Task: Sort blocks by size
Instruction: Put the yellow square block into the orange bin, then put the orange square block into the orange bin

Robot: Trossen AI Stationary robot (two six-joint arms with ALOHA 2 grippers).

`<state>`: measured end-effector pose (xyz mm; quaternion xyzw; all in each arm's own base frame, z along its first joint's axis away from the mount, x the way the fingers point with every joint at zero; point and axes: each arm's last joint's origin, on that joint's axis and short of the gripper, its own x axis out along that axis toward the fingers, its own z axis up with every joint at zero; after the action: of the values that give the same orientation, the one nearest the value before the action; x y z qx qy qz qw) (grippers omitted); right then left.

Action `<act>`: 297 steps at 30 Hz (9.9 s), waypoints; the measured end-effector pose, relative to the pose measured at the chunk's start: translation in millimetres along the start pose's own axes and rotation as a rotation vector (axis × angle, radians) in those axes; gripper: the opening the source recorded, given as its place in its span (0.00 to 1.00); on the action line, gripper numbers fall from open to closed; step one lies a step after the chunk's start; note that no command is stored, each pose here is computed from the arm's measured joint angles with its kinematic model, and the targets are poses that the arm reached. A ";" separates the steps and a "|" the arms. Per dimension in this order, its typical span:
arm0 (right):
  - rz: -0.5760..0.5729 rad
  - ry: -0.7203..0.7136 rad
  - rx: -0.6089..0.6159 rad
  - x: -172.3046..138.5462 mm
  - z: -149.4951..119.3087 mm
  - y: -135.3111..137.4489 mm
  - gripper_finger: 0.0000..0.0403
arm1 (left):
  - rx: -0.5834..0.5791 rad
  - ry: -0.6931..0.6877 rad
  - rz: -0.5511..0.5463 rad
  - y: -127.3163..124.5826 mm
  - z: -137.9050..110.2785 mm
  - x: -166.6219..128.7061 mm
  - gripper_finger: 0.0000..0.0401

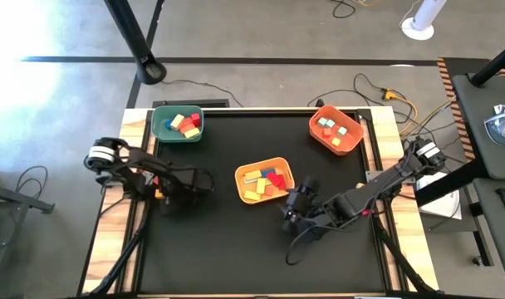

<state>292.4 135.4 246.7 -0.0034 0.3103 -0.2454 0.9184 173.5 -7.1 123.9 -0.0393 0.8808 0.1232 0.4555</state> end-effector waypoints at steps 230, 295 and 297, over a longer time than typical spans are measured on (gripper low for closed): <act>0.027 0.124 0.035 -0.6 -48.7 -42.8 0.82 | -0.165 0.317 -0.210 71.6 43.2 26.6 0.48; 0.292 -0.337 -0.935 71.1 4.5 168.0 0.68 | 0.458 -1.480 -0.772 -156.4 6.6 -110.8 0.28; 0.282 -0.336 -0.952 70.5 3.9 168.2 0.68 | 0.457 -1.497 -0.781 -156.1 5.9 -112.2 0.28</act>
<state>418.5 250.8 183.0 -0.4179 0.2332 0.0529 0.8765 271.8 -161.3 183.5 -0.1548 0.2772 -0.2280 0.9205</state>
